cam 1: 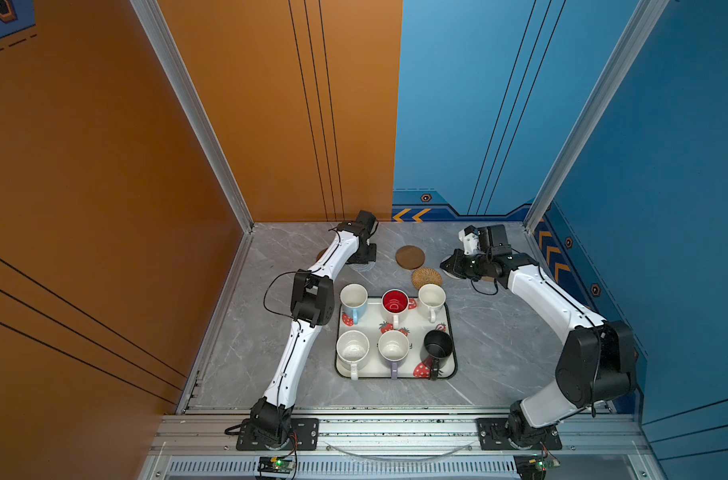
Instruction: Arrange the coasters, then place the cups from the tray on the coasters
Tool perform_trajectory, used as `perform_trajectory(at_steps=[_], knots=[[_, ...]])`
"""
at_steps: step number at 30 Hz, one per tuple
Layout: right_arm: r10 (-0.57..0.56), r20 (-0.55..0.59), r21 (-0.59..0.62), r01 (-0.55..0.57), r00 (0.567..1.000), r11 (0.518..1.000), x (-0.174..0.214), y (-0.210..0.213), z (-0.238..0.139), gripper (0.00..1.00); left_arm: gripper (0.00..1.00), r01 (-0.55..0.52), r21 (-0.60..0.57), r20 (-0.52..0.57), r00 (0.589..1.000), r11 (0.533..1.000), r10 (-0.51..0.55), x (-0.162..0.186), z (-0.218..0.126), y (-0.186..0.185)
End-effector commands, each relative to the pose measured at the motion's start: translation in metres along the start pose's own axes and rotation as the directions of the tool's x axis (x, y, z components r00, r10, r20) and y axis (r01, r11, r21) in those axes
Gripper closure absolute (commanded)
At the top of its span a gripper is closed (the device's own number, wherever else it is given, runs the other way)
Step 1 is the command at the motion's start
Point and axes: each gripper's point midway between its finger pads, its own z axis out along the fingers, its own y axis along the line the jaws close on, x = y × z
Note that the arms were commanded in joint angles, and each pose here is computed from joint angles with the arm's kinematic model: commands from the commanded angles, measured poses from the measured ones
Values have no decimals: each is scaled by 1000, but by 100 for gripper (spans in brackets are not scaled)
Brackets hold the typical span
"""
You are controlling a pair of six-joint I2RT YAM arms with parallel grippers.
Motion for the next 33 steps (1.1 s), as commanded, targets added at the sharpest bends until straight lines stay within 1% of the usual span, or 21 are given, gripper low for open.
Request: perform_trajectory(at_steps=[1, 10, 13, 16, 22, 26, 30, 33], knots=[[1, 6, -11, -1, 1000, 1000, -2, 5, -9, 100, 100, 20, -39, -94, 995, 999, -24, 23, 23, 19], [3, 1, -15, -3, 1000, 1000, -4, 7, -6, 100, 100, 20, -49, -89, 996, 999, -24, 20, 17, 28], [3, 1, -18, -3, 1000, 1000, -9, 11, -4, 100, 100, 16, -41, -76, 997, 999, -19, 17, 7, 25], [-7, 17, 3, 7, 1000, 1000, -16, 14, -5, 100, 100, 7, -32, -48, 999, 999, -8, 11, -10, 19], [-21, 39, 37, 19, 999, 999, -24, 16, -13, 100, 85, -33, -10, 40, 999, 999, 33, -9, -51, 2], [-27, 42, 74, 24, 999, 997, -25, 13, -16, 100, 79, -50, 7, 94, 994, 999, 49, -20, -78, -8], [-46, 49, 113, 41, 998, 993, -30, 10, -18, 97, 75, -75, 17, 133, 989, 997, 72, -23, -102, -19], [-54, 59, 112, 47, 997, 993, -39, 10, -18, 96, 71, -103, 34, 155, 983, 994, 96, -22, -119, -32]])
